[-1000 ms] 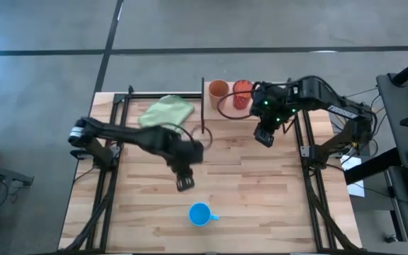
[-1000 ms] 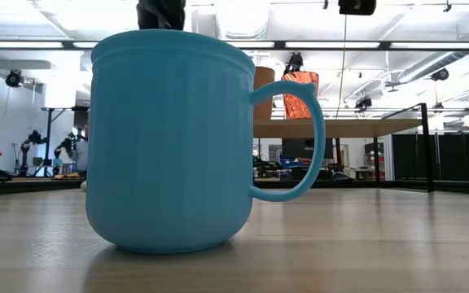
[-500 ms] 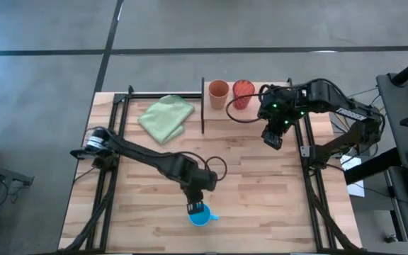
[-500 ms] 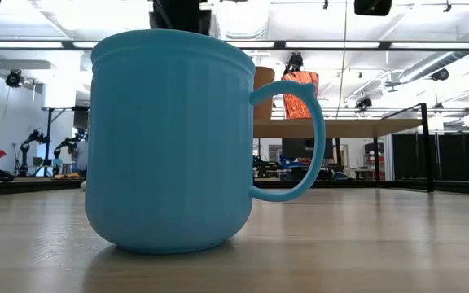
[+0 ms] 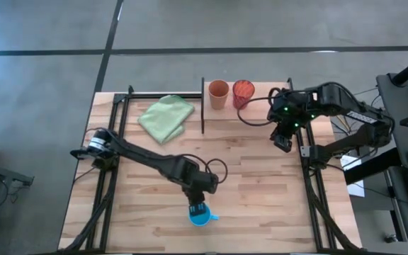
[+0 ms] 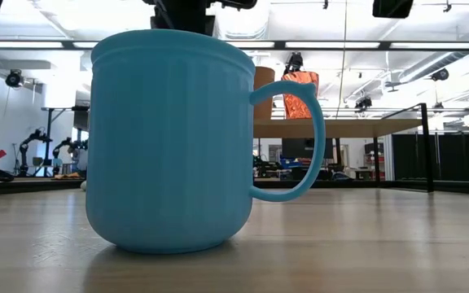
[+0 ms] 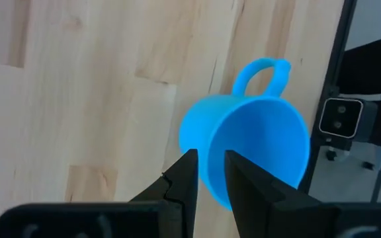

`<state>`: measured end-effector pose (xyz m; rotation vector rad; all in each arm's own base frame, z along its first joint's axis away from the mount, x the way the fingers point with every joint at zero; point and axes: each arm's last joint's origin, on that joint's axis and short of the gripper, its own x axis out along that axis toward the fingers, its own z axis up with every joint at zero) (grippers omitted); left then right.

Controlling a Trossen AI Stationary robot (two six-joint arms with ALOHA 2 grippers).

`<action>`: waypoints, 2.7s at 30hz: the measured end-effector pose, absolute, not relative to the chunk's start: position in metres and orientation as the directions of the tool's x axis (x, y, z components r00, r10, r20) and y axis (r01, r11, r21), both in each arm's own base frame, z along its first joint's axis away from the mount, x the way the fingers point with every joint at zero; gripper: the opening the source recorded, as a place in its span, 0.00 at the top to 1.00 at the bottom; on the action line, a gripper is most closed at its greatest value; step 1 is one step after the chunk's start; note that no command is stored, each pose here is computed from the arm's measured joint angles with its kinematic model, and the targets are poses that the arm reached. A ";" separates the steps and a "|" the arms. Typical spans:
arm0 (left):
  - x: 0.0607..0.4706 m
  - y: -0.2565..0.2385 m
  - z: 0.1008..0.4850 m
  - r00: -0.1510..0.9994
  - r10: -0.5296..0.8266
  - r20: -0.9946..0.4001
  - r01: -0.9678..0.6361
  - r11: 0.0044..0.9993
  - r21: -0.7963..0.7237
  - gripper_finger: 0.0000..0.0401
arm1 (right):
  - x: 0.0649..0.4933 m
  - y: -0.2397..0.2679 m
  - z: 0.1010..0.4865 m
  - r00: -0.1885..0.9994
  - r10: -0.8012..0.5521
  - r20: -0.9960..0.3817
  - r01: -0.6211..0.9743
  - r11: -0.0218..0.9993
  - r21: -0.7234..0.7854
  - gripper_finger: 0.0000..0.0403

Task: Stack small to large cups/mugs on shelf
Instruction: Put the blue mug on the shelf

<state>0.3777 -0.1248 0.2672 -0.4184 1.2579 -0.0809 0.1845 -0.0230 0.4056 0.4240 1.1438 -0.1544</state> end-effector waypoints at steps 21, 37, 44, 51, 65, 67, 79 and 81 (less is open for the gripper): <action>0.376 -0.130 0.264 0.320 -0.249 -0.914 -0.169 0.935 -0.313 0.85 | 0.179 -0.022 0.405 0.421 0.094 -0.902 0.327 0.912 0.247 0.84; 0.375 -0.129 0.241 0.316 -0.246 -0.916 -0.265 0.905 -0.334 0.85 | 0.179 -0.022 0.405 0.420 0.094 -0.903 0.330 0.911 0.248 0.84; 0.375 -0.132 0.242 0.326 -0.262 -0.909 -0.251 0.903 -0.350 0.85 | 0.180 -0.022 0.404 0.420 0.094 -0.903 0.330 0.911 0.248 0.84; 0.374 -0.135 0.243 0.322 -0.275 -0.906 -0.242 0.901 -0.359 0.85 | 0.180 -0.022 0.405 0.423 0.093 -0.901 0.330 0.911 0.249 0.84; 0.371 -0.140 0.231 0.289 -0.261 -0.921 -0.239 0.912 -0.333 0.87 | 0.182 -0.023 0.405 0.439 0.091 -0.894 0.332 0.908 0.255 0.84; 0.372 -0.139 0.231 0.297 -0.246 -0.923 -0.226 0.921 -0.318 0.90 | 0.182 -0.023 0.405 0.439 0.091 -0.894 0.332 0.908 0.255 0.84; 0.386 -0.114 0.263 0.387 -0.195 -0.901 -0.119 0.959 -0.259 1.00 | 0.182 -0.023 0.405 0.444 0.090 -0.892 0.331 0.908 0.256 0.84; 0.391 -0.103 0.267 0.418 -0.152 -0.896 -0.107 0.971 -0.215 1.00 | 0.182 -0.023 0.405 0.445 0.090 -0.891 0.331 0.908 0.257 0.84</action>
